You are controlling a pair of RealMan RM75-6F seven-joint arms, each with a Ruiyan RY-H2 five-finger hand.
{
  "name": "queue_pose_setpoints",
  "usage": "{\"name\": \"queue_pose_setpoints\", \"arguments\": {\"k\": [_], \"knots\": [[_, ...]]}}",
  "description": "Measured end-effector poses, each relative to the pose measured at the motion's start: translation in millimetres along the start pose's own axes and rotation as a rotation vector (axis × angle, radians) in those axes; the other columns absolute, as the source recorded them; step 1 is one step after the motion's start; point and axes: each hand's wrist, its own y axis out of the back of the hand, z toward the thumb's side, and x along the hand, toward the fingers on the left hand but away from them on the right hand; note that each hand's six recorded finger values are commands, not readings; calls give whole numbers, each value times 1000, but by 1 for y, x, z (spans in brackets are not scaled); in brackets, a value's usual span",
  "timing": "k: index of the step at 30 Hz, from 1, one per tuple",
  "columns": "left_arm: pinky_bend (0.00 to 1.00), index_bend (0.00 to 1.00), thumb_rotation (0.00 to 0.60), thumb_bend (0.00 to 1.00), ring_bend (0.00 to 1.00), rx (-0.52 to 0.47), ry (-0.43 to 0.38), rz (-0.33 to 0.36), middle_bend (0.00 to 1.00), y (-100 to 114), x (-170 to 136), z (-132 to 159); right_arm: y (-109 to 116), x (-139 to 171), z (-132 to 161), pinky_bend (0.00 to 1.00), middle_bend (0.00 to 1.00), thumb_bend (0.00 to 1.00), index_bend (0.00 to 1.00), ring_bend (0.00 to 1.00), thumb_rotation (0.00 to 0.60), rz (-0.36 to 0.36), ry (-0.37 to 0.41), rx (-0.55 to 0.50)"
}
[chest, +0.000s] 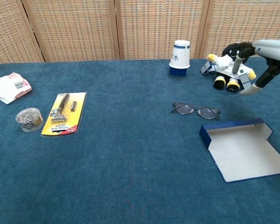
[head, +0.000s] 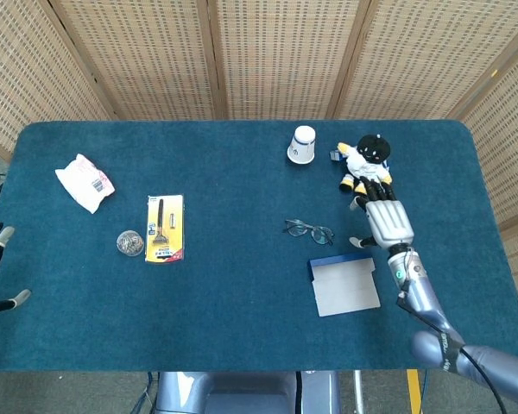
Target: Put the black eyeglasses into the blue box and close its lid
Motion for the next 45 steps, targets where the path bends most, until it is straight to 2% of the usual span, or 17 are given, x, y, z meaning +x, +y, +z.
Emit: {"name": "queue_pose_setpoints", "arguments": {"k": [7,11,20,29,35,45], "knots": [[0,0,600,0,0,3,28,-35,0,-7,12,-5,-41,-35,14,0,0,206,436,0,600,91,-61,30],[0,0,600,0,0,4,33,-40,0,-8,15,-6,-52,-47,29,4,0,226,436,0,600,102,-46,54],[0,0,600,0,0,8,45,-45,0,-10,18,-7,-62,-55,45,29,0,235,438,0,600,113,-26,70],[0,0,600,0,0,0,52,-45,0,-9,19,-9,-66,-61,53,33,0,262,492,0,600,112,-24,84],[0,0,600,0,0,-4,55,-42,0,-8,19,-9,-68,-62,57,35,0,309,494,0,600,111,-20,92],[0,0,600,0,0,-10,57,-40,0,-7,19,-11,-76,-63,63,37,0,311,503,0,600,122,-13,111]]}}
